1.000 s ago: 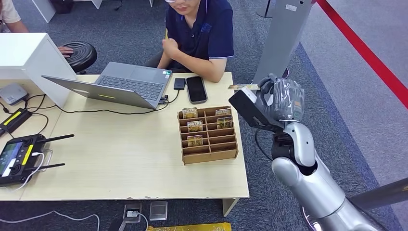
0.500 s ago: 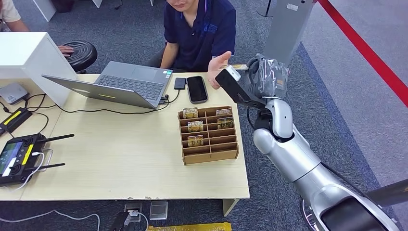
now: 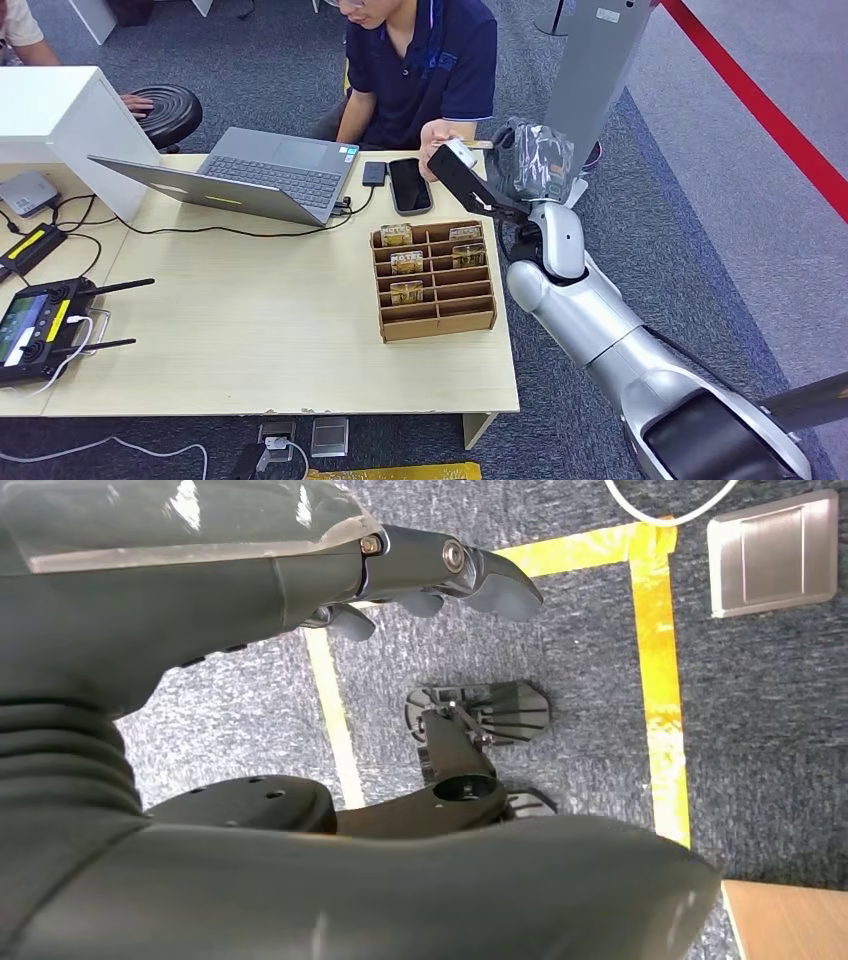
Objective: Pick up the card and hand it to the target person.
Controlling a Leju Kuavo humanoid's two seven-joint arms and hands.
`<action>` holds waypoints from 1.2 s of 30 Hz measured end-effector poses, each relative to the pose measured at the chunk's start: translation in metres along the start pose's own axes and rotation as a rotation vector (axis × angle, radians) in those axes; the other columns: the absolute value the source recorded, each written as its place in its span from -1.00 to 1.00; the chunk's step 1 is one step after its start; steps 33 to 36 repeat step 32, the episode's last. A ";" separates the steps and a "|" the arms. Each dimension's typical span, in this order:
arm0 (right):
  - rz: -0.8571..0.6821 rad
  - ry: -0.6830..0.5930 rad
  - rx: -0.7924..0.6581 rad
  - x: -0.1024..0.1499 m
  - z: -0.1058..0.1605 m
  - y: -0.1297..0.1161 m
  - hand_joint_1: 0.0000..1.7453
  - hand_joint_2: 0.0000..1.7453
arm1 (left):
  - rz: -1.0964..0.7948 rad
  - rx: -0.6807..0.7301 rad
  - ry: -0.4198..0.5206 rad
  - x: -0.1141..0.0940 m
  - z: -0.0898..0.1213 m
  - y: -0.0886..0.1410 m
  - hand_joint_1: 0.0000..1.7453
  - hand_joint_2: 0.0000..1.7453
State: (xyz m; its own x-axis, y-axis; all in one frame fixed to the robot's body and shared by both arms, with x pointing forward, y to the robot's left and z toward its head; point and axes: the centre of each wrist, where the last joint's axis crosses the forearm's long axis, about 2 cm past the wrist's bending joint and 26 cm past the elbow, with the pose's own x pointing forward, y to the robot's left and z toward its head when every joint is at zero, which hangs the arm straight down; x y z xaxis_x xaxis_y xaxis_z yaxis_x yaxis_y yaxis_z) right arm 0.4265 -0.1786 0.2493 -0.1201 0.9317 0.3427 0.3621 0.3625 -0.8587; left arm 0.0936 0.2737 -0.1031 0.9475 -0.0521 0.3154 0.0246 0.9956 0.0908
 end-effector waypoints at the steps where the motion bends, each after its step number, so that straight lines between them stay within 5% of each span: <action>1: 0.001 0.000 0.003 0.000 0.000 0.001 -0.64 1.00 | -0.001 -0.002 -0.002 0.000 0.000 0.000 -1.00 -1.00; 4: 0.004 0.004 0.014 0.001 0.000 0.003 -1.00 1.00 | -0.002 -0.005 -0.003 0.000 0.000 0.000 -1.00 -1.00; 16: -0.110 0.011 0.049 -0.004 0.014 0.016 -1.00 1.00 | 0.016 0.015 0.008 -0.007 0.001 0.000 -1.00 -1.00; 24: -0.513 -0.013 0.124 -0.014 0.051 0.028 -0.99 1.00 | 0.039 0.029 0.015 -0.020 0.003 0.001 -1.00 -1.00; 27: -0.746 -0.014 0.174 -0.022 0.072 0.033 -0.64 1.00 | 0.047 0.031 0.017 -0.026 0.004 0.001 -1.00 -1.00; 31: -1.074 0.014 0.232 -0.036 0.105 0.038 0.21 1.00 | 0.056 0.040 0.026 -0.034 0.005 0.002 -1.00 -1.00; 36: -1.108 0.016 0.233 -0.038 0.109 0.037 0.29 1.00 | 0.058 0.041 0.027 -0.034 0.005 0.003 -1.00 -1.00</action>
